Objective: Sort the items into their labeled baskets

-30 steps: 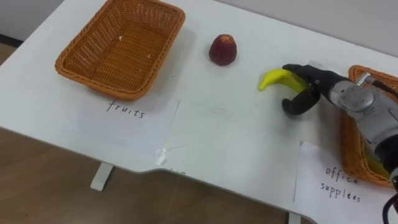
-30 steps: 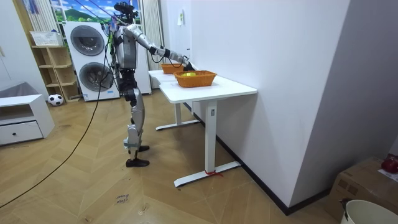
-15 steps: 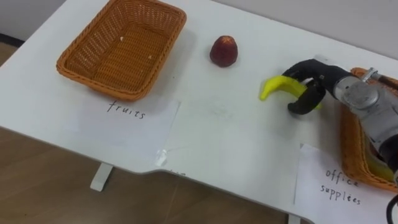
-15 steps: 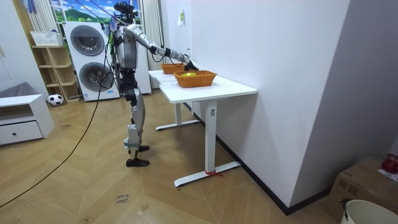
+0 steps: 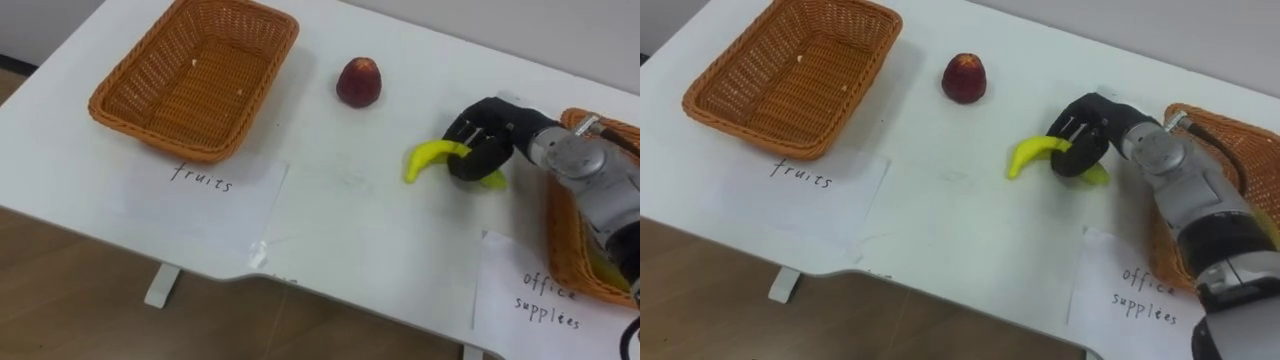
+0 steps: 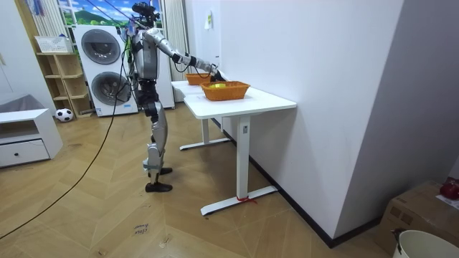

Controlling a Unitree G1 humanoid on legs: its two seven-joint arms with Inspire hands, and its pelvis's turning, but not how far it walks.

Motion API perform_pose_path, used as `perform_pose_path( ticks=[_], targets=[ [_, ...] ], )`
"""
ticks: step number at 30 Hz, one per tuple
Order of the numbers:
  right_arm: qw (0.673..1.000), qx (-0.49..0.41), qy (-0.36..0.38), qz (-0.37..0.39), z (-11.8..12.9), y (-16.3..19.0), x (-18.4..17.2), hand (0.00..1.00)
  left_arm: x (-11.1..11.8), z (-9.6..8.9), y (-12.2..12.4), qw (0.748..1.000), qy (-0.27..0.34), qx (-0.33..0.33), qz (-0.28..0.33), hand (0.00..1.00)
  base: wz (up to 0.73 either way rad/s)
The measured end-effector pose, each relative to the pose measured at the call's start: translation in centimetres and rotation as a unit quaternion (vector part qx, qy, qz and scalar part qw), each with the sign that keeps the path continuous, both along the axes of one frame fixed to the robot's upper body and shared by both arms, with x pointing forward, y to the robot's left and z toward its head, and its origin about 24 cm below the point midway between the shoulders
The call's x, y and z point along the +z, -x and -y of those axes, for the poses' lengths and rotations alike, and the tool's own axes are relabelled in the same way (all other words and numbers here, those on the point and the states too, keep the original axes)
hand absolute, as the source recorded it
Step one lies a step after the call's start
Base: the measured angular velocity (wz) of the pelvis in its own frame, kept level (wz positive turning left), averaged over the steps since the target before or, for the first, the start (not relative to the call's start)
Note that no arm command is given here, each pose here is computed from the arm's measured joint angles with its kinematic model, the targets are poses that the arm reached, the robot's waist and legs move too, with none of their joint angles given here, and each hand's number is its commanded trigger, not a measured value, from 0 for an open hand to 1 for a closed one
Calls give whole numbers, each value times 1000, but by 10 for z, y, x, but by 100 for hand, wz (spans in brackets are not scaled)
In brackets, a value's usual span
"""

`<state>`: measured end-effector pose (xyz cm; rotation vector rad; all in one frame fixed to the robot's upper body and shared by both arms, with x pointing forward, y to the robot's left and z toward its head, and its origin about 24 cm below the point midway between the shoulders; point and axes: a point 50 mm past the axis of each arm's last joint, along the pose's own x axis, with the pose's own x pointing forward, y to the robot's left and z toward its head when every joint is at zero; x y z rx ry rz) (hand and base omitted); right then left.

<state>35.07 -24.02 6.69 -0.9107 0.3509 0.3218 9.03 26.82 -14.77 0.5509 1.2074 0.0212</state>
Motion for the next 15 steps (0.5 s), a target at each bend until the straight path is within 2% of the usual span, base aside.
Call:
perform_pose_path(
  ticks=[10, 15],
  targets=[
    [998, 53, -20, 4, -19, 7, 3, 100, -1, 0, 5, 1000, -3, -1, -5, 0, 0],
    [997, 75, -19, 28, -28, 5, 14, 100, 1, -7, 9, 1000, -10, 22, -1, 0, 6]
  ],
)
